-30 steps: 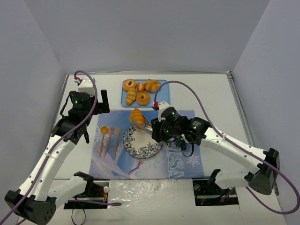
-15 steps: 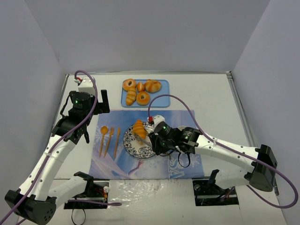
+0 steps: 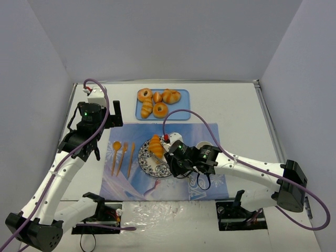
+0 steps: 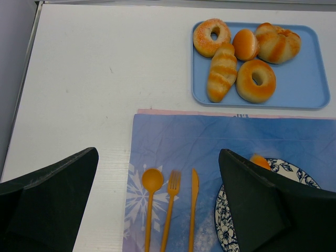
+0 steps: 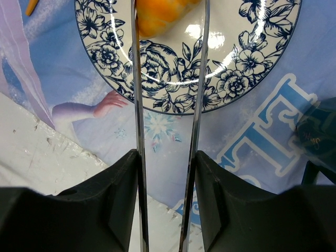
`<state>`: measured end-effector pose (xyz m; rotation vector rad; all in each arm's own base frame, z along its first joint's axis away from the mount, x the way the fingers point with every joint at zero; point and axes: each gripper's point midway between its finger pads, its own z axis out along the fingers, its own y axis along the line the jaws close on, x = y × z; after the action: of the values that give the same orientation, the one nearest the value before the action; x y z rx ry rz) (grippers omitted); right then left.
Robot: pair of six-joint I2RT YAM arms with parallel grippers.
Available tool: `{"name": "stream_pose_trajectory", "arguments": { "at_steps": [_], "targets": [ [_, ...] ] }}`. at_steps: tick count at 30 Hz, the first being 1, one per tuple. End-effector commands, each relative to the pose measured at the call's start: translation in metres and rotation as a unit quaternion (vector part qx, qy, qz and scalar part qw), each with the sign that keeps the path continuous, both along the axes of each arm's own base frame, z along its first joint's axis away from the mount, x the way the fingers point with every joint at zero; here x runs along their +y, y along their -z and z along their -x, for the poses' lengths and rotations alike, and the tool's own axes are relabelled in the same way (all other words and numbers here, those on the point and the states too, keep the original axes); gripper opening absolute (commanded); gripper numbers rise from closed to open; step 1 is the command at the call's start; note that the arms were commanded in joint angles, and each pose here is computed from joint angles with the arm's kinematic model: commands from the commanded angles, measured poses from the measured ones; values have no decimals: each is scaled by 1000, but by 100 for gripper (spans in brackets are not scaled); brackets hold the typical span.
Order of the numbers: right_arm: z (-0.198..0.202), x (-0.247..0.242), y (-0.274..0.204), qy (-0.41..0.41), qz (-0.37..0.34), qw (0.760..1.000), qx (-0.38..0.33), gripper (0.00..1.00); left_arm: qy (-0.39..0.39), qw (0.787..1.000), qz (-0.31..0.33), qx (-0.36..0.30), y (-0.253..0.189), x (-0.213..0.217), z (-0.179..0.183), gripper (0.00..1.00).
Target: Place the bread
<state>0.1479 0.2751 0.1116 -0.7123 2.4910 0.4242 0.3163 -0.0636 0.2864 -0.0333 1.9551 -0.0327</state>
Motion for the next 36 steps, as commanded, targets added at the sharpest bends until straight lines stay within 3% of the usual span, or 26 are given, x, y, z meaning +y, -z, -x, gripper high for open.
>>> {"name": "stream_pose_trajectory", "arguments": {
  "at_steps": [1, 36],
  "targets": [
    [-6, 11, -15, 5, -27, 999, -20, 41, -7, 999, 10, -51, -38, 2, -7, 97],
    [-2, 11, -37, -4, -21, 999, -33, 52, -9, 999, 8, -49, -37, 3, -7, 97]
  ]
}}
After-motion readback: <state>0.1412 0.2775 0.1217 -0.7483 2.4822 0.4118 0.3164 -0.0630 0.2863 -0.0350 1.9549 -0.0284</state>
